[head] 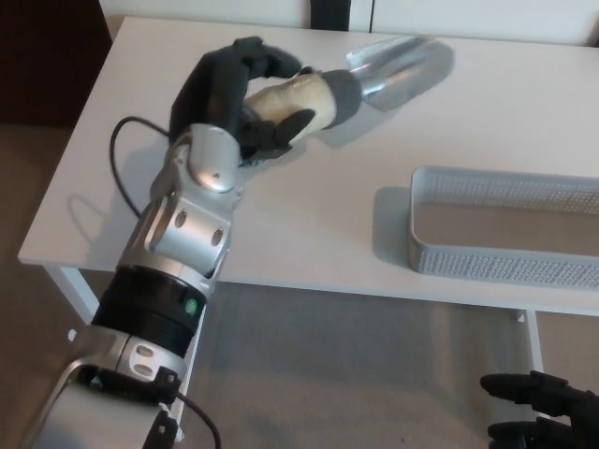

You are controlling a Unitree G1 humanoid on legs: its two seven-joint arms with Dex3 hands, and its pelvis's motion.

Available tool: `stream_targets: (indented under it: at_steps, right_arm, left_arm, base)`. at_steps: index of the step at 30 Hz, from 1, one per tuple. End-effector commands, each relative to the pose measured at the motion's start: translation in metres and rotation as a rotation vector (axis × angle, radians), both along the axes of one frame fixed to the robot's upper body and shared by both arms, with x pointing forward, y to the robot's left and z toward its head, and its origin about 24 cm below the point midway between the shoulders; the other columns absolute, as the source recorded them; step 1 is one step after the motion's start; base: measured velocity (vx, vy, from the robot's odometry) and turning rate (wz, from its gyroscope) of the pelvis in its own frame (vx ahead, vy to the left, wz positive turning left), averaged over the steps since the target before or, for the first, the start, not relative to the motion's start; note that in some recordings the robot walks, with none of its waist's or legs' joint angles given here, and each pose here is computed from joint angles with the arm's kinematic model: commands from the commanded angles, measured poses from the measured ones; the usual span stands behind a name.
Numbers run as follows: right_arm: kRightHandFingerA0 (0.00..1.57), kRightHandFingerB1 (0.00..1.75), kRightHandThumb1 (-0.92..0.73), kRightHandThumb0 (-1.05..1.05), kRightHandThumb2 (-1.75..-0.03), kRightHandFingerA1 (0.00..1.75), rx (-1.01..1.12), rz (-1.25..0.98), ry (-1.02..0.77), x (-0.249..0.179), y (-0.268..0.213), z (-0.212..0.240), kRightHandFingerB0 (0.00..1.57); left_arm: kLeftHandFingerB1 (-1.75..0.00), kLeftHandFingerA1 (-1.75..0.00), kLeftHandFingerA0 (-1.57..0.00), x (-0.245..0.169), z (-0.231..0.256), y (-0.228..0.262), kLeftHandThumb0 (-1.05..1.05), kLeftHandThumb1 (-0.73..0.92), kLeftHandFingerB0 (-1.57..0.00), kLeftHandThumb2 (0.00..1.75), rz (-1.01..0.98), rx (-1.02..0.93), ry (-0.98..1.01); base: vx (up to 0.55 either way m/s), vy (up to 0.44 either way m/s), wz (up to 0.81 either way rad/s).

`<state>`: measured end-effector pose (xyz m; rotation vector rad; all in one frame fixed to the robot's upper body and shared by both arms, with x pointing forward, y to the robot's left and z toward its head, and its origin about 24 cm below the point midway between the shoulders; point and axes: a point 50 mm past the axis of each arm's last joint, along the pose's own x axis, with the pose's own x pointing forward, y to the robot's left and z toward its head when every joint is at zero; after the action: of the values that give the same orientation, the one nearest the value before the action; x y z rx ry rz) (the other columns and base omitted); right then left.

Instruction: The robot walks towards a desk on which a shovel is kept on the left hand side and a container is kept on the right hand side. The robot picks up the shovel using its left hand and places it in the container.

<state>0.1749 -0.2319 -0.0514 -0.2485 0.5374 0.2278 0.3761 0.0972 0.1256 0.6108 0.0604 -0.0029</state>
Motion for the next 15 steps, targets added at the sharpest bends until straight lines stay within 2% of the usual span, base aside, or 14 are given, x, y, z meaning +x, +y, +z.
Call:
stream_targets:
  at_steps: [1,2,3,4,5,6,7,8,9,10,11,12,13,15]
  right_arm:
    - [0.56,0.42,-0.53,-0.29,-0.56,0.44,-0.040,0.030,-0.027,0.001,-0.003,0.003,0.52]
    - [0.55,0.42,-0.53,-0.28,-0.56,0.44,-0.040,0.030,-0.025,0.001,-0.002,0.003,0.51]
    - [0.56,0.41,-0.53,-0.29,-0.56,0.44,-0.038,0.029,-0.020,0.001,-0.002,0.003,0.51]
    - [0.55,0.42,-0.53,-0.28,-0.56,0.44,-0.037,0.028,-0.019,0.002,-0.002,0.003,0.51]
    - [0.55,0.42,-0.53,-0.28,-0.56,0.44,-0.034,0.027,-0.020,0.001,-0.002,0.003,0.51]
    - [0.55,0.42,-0.53,-0.28,-0.56,0.44,-0.028,0.019,-0.012,0.001,-0.002,0.003,0.51]
    - [0.55,0.42,-0.53,-0.28,-0.56,0.43,-0.033,0.020,-0.010,0.001,-0.002,0.003,0.51]
    - [0.55,0.42,-0.54,-0.27,-0.56,0.43,-0.033,0.025,-0.012,0.001,-0.001,0.003,0.51]
    - [0.54,0.42,-0.54,-0.26,-0.56,0.43,-0.033,0.027,-0.013,0.002,-0.001,0.003,0.51]
    - [0.55,0.42,-0.54,-0.26,-0.56,0.43,-0.036,0.028,-0.013,0.002,-0.001,0.003,0.51]
    - [0.55,0.42,-0.54,-0.25,-0.56,0.43,-0.037,0.030,-0.014,0.002,0.000,0.003,0.51]
    - [0.54,0.42,-0.54,-0.25,-0.55,0.44,-0.033,0.031,-0.017,0.003,0.000,0.003,0.51]
    - [0.54,0.42,-0.54,-0.25,-0.55,0.44,-0.030,0.032,-0.019,0.003,0.000,0.003,0.51]
    - [0.55,0.43,-0.53,-0.24,-0.55,0.44,-0.027,0.031,-0.021,0.003,0.002,0.004,0.51]
  left_arm:
    - [-0.45,-1.02,-1.00,-0.001,0.022,-0.020,-0.33,0.84,-0.49,0.64,-0.093,-0.029,-0.037]
    - [-0.49,-1.03,-0.92,-0.002,0.023,-0.022,-0.33,0.83,-0.57,0.64,-0.093,-0.032,-0.038]
    - [-0.60,-1.15,-0.83,-0.003,0.024,-0.025,-0.32,0.81,-0.67,0.64,-0.092,-0.027,-0.047]
    - [-0.51,-0.98,-0.81,-0.004,0.025,-0.029,-0.34,0.78,-0.65,0.64,-0.097,-0.006,-0.052]
    - [-0.51,-0.98,-0.81,-0.005,0.026,-0.031,-0.34,0.78,-0.65,0.64,-0.101,0.009,-0.044]
    - [-0.47,-1.18,-0.88,-0.006,0.026,-0.035,-0.33,0.76,-0.56,0.63,-0.115,-0.001,-0.039]
    - [-0.46,-1.28,-0.95,-0.007,0.026,-0.037,-0.30,0.78,-0.53,0.64,-0.124,-0.009,-0.035]
    - [-0.43,-1.30,-1.05,-0.008,0.025,-0.040,-0.29,0.80,-0.48,0.64,-0.135,-0.020,-0.030]
    - [-0.45,-1.23,-1.02,-0.009,0.025,-0.044,-0.29,0.80,-0.51,0.64,-0.141,-0.011,-0.034]
    - [-0.44,-1.01,-0.93,-0.011,0.023,-0.046,-0.29,0.80,-0.48,0.63,-0.151,-0.009,-0.047]
    - [-0.43,-0.66,-0.78,-0.013,0.023,-0.047,-0.28,0.82,-0.44,0.64,-0.164,-0.014,-0.055]
    - [-0.43,-0.56,-0.74,-0.015,0.022,-0.049,-0.31,0.81,-0.46,0.64,-0.177,-0.012,-0.059]
    - [-0.43,-0.56,-0.74,-0.017,0.022,-0.051,-0.31,0.81,-0.46,0.64,-0.177,0.003,-0.060]
    - [-0.48,-0.75,-0.75,-0.020,0.020,-0.055,-0.33,0.84,-0.56,0.64,-0.193,0.015,-0.047]
  base:
    - [0.00,0.000,0.00]
    - [0.00,0.000,0.00]
    - [0.00,0.000,0.00]
    - [0.00,0.000,0.00]
    - [0.00,0.000,0.00]
    - [0.00,0.000,0.00]
    - [0.00,0.000,0.00]
    - [0.00,0.000,0.00]
    - [0.00,0.000,0.00]
    - [0.00,0.000,0.00]
    - [0.00,0.000,0.00]
    - [0.00,0.000,0.00]
    - [0.00,0.000,0.00]
    - [0.00,0.000,0.00]
